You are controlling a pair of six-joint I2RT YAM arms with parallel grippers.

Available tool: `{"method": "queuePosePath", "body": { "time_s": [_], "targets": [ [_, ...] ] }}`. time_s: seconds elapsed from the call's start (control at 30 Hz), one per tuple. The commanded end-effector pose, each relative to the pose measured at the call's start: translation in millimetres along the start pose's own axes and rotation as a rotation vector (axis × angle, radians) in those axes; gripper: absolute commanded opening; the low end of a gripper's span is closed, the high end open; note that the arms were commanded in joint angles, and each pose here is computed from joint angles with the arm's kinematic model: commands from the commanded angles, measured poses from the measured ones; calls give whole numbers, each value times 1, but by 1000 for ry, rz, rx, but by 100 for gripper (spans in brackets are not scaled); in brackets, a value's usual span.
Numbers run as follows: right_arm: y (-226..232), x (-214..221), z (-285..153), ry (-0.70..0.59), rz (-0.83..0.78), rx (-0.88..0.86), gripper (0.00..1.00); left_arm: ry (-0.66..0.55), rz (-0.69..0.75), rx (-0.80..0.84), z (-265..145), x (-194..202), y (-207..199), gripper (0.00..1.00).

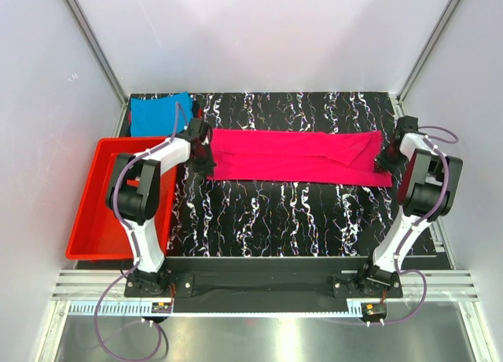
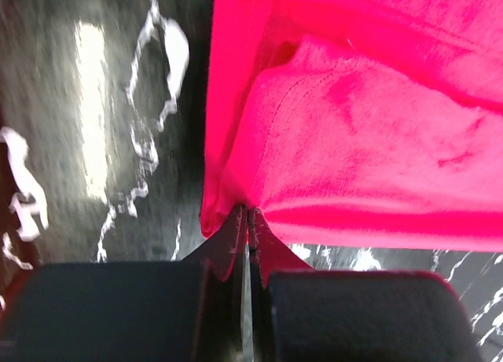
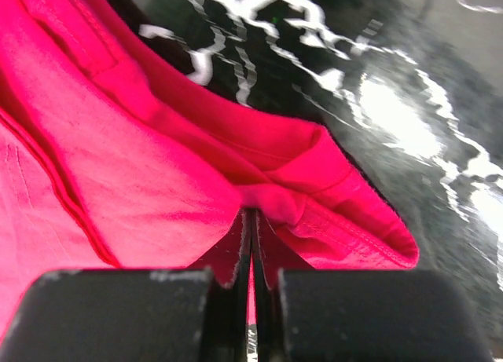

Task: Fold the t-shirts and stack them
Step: Fold the tshirt

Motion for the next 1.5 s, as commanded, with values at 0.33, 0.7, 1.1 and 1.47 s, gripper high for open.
{"method": "queuePosePath", "body": {
  "time_s": [0.33,0.7,1.1,1.47],
  "targets": [
    [-4,0,-59,-59,51,-58,37,-79,4,61,-60,-11,-11,37],
    [75,50,-79,-11,-19,-190,40,-24,29,353,-37,-43,-69,37],
    [85,54,-57,-54,78,-128,47,-15,-126,216,-18,-72,-8,40],
    [78,61,-40,-50,76,-99,50,-11,-58,344,-47,-80,-39,49]
  ]
}}
Point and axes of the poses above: each gripper's point midway between its finger pads, its own z axis out along the fingers, its own y axis along the line the jaws close on, x = y × z, the point moved 4 cm from there along -z, back along the fingers, and after that the axes turned 1 degree about -z, right-handed, at the moved point
